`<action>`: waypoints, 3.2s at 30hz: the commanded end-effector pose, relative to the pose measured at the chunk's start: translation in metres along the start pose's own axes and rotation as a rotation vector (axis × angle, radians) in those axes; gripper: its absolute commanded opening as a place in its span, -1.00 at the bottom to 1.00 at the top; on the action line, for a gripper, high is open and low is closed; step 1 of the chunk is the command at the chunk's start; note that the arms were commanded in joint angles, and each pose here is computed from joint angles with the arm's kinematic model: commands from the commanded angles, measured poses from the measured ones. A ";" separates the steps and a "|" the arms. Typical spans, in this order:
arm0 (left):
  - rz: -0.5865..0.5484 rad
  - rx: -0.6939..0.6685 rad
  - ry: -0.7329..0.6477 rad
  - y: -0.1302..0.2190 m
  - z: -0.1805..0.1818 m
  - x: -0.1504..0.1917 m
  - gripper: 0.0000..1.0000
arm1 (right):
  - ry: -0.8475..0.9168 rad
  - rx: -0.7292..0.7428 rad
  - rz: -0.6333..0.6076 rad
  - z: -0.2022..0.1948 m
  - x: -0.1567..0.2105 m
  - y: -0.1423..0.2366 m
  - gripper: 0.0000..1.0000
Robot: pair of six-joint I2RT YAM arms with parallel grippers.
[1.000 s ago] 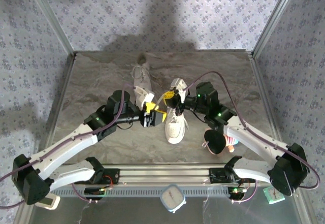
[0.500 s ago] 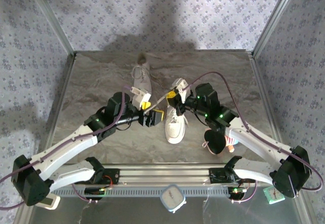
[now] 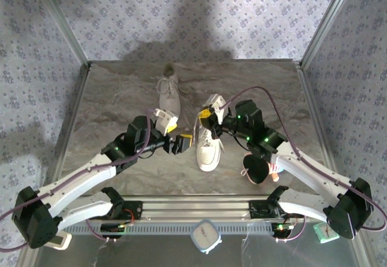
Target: Tie the shoes
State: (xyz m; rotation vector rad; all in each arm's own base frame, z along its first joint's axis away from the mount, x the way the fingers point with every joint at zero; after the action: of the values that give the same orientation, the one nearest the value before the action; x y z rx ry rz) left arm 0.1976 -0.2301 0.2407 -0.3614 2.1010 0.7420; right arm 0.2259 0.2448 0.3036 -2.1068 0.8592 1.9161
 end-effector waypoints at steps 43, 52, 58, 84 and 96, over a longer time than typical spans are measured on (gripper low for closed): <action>0.036 0.252 -0.005 -0.063 -0.009 0.012 -0.56 | 0.043 0.002 -0.042 0.001 -0.024 0.013 -1.00; 0.026 0.234 0.007 -0.059 -0.007 0.013 -1.00 | 0.037 0.031 -0.014 -0.002 -0.018 0.012 -1.00; -0.032 0.043 0.011 -0.041 0.008 -0.001 -1.00 | 0.051 0.055 0.127 0.009 0.009 0.013 -0.37; -0.097 -0.020 -0.073 -0.015 -0.011 -0.040 -1.00 | -0.643 0.011 0.450 -0.071 0.188 -0.015 0.01; -0.098 -0.007 -0.078 -0.011 -0.014 -0.041 -1.00 | -0.712 -0.116 0.410 -0.071 0.218 -0.034 0.02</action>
State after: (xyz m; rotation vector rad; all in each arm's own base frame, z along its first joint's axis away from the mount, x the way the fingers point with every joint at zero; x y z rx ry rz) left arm 0.2219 -0.2460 0.2565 -0.4272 2.0193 0.7532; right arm 0.3072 0.1674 0.0981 -1.1374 1.1740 2.6546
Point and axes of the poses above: each hand's point on the last joint's axis, 136 mm out from that joint toward the fingers, its own y axis back along the fingers, its own z axis along the line the jaws close on, x = y × z, the point moved 5 cm from there along y, back along the fingers, and after that the axes turned 11 degrees about y, right-handed, at the moved point
